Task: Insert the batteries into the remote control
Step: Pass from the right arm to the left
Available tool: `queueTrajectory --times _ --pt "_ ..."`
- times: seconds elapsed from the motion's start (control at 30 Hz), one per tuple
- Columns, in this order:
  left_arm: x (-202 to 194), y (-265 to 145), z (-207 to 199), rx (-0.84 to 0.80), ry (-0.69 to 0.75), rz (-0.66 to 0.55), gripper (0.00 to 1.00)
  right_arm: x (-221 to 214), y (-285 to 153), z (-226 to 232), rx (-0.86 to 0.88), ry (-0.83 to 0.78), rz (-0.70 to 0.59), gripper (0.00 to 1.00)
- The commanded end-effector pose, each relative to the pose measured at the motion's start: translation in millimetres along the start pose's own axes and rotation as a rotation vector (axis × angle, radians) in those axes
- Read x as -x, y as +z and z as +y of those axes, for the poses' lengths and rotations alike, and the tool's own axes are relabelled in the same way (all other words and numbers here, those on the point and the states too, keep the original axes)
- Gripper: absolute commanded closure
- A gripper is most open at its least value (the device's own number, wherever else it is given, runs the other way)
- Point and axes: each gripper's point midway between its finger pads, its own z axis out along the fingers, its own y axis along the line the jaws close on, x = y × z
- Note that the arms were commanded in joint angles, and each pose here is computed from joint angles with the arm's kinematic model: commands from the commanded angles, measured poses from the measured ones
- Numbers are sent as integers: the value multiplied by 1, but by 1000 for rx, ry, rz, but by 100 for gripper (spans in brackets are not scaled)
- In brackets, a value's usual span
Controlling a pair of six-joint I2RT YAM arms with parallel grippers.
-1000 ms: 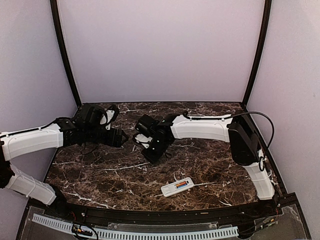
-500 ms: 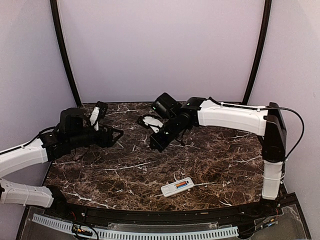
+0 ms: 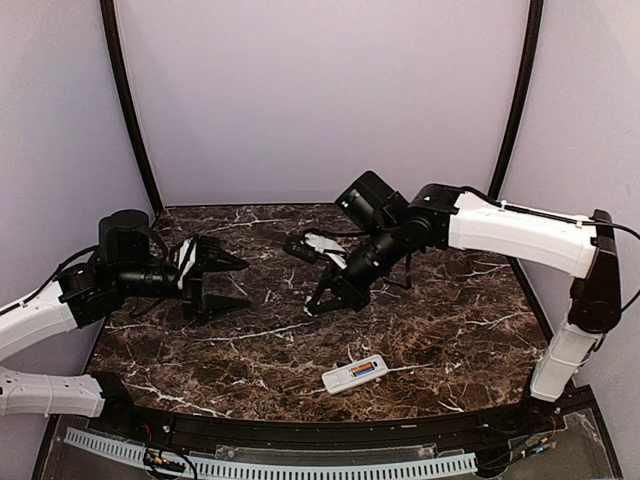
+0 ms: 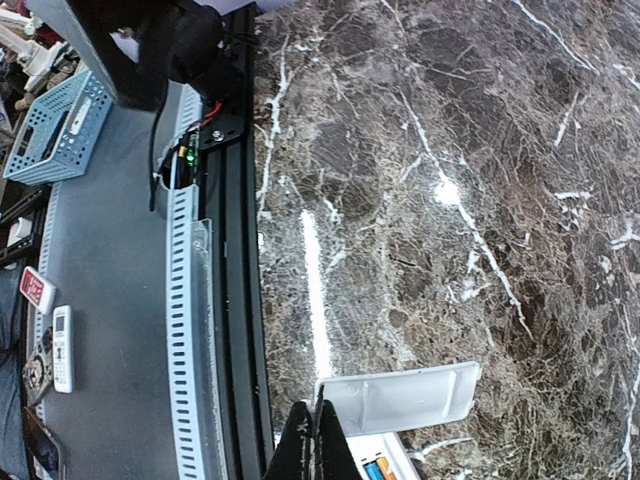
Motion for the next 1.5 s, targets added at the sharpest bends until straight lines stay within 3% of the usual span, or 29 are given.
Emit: queueTrajectory --times 0.0,0.13,0.4,0.67,0.87,1.1,1.3,1.47 --pt "-10 10 -39 -235 253 55 32 -1 -16 30 100 -53 -31 100" --pt "-11 32 -45 -263 382 87 30 6 -26 47 149 -70 -66 100" --pt "10 62 -34 -214 543 8 30 12 -40 67 185 -94 -114 100" --pt "10 80 -36 -207 601 13 34 13 -39 68 184 -101 -116 100" --pt "10 88 -37 -228 588 15 54 15 -38 68 185 -99 -116 100" --pt "11 93 -40 -242 577 10 58 16 -36 68 188 -100 -113 100" --pt "9 95 -43 -256 567 11 75 17 -37 68 187 -103 -118 100" --pt "14 97 -45 -253 561 -5 83 17 -34 67 191 -101 -114 100"
